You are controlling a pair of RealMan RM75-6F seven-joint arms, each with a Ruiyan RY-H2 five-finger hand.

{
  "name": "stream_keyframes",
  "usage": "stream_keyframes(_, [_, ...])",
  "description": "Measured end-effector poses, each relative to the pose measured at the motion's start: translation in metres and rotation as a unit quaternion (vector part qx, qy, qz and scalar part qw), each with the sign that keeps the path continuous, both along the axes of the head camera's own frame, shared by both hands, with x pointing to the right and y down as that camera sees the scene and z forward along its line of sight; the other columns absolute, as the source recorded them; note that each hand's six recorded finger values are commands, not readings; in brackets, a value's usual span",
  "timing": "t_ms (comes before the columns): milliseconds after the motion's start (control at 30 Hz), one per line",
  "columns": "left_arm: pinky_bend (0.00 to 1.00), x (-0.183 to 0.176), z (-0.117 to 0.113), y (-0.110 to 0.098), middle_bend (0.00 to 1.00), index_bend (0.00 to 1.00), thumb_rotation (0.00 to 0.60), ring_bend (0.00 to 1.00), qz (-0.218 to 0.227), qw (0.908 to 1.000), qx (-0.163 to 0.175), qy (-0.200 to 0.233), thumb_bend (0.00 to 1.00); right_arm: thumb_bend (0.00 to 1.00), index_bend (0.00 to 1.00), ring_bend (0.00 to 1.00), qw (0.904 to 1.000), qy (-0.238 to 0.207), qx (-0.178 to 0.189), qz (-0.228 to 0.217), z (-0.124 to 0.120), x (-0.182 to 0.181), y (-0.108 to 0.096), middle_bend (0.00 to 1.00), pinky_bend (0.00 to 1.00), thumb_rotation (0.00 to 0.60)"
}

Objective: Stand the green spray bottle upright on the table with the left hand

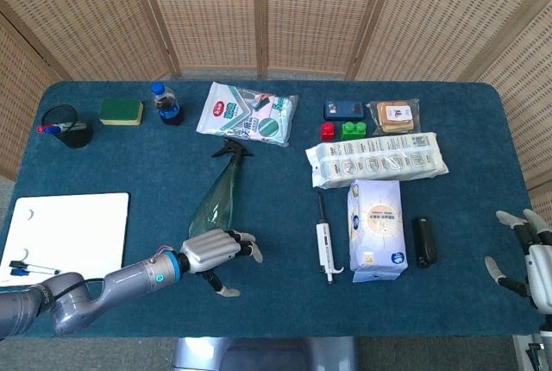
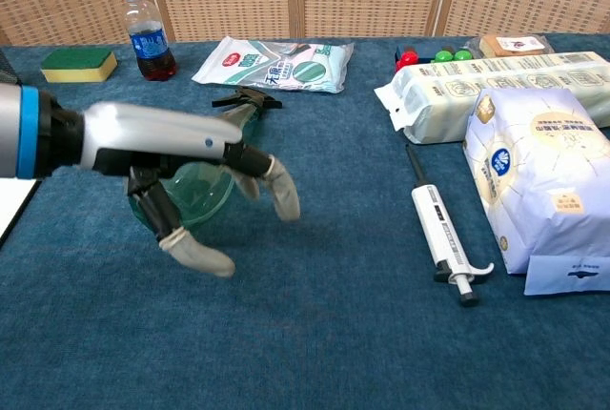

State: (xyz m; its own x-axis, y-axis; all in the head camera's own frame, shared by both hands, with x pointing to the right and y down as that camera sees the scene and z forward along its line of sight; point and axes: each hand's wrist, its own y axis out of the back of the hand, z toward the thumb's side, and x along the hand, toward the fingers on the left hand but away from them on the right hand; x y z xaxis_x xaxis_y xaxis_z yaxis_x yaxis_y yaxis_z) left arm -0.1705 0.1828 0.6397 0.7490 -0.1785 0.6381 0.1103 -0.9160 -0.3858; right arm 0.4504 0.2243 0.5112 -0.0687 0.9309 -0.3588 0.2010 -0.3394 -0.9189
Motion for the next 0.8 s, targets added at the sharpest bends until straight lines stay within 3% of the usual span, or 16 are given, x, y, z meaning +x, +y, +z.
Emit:
stream_keyframes(300, [0.21,-0.036,0.019,0.003,0.25,0.21,0.444,0.15,-0.004,0.9980,-0.020,-0.059,0.29,0.35,0.20,0.11,1.0000,-0.004,0.005,0.000,-0.002,-0.001,0.002,0.29,0.19,0.600])
stream_keyframes(567, [0.22,-0.094,0.016,-0.006,0.24,0.21,0.445,0.14,-0.069,0.9931,-0.017,-0.093,0.29,0.35,0.20,0.11,1.0000,-0.007,0.005,-0.003,-0.003,-0.004,0.003,0.29,0.19,0.600])
stream_keyframes(800, [0.22,-0.156,0.008,-0.018,0.24,0.21,0.442,0.14,-0.137,0.9826,-0.003,-0.125,0.29,0.35,0.20,0.11,0.9999,-0.009,0.003,-0.009,-0.001,-0.009,0.001,0.29,0.20,0.600])
